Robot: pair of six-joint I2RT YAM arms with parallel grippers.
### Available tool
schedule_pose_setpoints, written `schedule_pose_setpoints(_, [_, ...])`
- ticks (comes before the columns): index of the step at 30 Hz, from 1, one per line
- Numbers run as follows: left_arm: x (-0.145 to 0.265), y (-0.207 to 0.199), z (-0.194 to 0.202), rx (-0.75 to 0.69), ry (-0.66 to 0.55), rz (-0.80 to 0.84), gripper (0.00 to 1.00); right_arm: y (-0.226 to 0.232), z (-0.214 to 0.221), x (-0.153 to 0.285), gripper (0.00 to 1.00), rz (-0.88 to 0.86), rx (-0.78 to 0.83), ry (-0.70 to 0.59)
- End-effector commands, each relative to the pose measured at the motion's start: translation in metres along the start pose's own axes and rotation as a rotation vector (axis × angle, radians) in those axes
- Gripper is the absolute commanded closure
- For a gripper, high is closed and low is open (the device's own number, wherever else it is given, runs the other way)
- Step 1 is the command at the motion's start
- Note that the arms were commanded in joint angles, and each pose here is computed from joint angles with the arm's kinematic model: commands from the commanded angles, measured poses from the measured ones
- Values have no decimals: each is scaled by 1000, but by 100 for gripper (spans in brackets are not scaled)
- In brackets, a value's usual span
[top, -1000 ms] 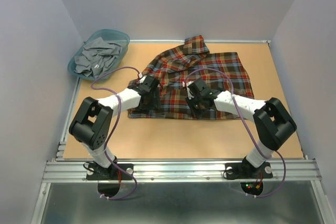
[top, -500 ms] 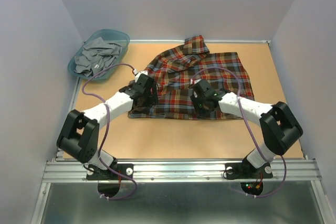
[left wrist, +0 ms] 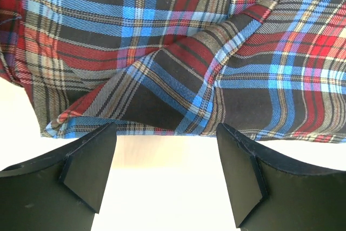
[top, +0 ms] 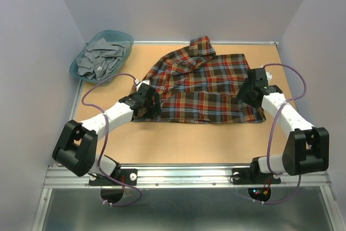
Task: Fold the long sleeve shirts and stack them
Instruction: Fold the shirt
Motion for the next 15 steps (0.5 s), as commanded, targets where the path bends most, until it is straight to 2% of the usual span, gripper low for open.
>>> schedule_pose_setpoints(1, [-2,-1,0,-2,-2,10,14,-27,7,-13,36,82,-107,50])
schedule_pose_setpoints(10, [-3,4,7,-31,11,-2,14,-57,-7,-51,39,118,-208,90])
schedule_pose_setpoints(15, [-1,7,6,-34,-10,-12,14,-61,-6,-66,39,103,-190,118])
Point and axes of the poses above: each gripper's point midway between its finger pads, its own x axis back along the fingers, its own y axis along the line the jaws close on, z = x × y, the point moved 4 cm from there along x, back along the fingers, and after that the axes turned 10 degrees about -x, right-handed, at the moved point
